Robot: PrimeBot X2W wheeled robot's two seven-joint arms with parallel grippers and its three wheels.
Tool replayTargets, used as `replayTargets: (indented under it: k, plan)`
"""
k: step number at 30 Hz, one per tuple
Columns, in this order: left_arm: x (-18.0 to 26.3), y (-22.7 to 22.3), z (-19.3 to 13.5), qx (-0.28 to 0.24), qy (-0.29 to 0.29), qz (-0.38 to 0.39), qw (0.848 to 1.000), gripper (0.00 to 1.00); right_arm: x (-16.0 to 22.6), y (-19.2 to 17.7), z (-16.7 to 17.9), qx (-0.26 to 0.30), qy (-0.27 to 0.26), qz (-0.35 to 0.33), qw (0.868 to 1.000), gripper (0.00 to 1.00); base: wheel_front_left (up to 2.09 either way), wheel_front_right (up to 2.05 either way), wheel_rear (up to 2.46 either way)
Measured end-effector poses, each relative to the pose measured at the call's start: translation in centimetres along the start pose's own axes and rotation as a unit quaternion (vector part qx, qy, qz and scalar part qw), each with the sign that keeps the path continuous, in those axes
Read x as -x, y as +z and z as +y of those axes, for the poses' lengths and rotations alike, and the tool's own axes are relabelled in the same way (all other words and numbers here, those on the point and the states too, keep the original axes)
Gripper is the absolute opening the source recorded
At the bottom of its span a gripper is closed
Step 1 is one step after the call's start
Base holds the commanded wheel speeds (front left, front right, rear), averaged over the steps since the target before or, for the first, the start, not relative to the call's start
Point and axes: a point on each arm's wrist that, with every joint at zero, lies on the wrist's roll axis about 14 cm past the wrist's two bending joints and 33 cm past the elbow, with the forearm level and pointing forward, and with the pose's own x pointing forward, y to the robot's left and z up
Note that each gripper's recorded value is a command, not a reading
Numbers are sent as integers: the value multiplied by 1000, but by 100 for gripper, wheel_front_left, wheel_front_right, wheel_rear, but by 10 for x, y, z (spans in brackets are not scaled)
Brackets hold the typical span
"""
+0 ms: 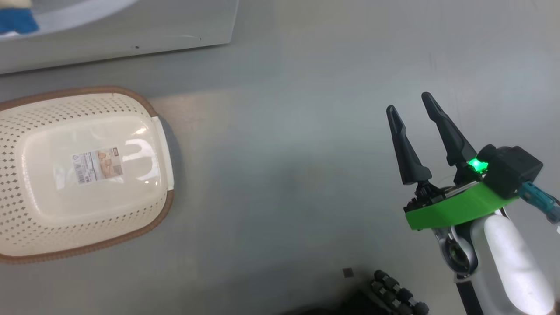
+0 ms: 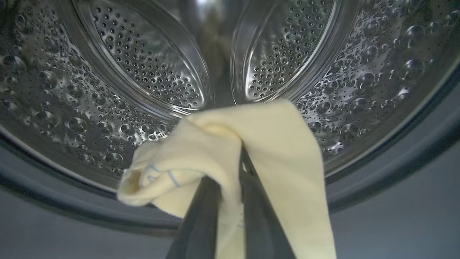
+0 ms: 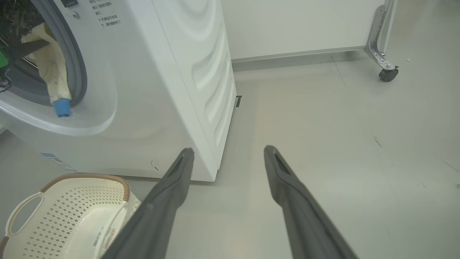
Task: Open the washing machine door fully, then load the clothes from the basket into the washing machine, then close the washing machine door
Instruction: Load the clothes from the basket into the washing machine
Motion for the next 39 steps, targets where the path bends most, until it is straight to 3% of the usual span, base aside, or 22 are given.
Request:
replayTargets:
  k: [10,20,29,30,31,32,39]
  plan:
    - [-64,68,22,-64,-3,-44,997,0,-17,-22,-11,-13,-11,21,1000,100,0,0,0]
    - [-92,13,20,-61,-10,14,998,0,-18,-44,-19,-22,-22,48,998,100,0,0,0]
    - [-103,1,26,-61,-3,15,998,0,-25,-46,-22,-15,-21,49,998,100,0,0,0]
    - [-103,-1,26,-63,-4,18,998,24,-25,-46,-22,-15,-22,49,998,100,0,0,0]
    - [-103,-4,26,-63,-4,21,998,82,-25,-46,-22,-15,-21,49,998,100,0,0,0]
    - [-102,-7,27,-62,-3,23,998,100,-25,-46,-23,-15,-22,49,998,100,0,0,0]
    - [-99,-9,26,-64,-6,28,998,100,-26,-42,-22,-15,-20,42,999,100,0,0,0]
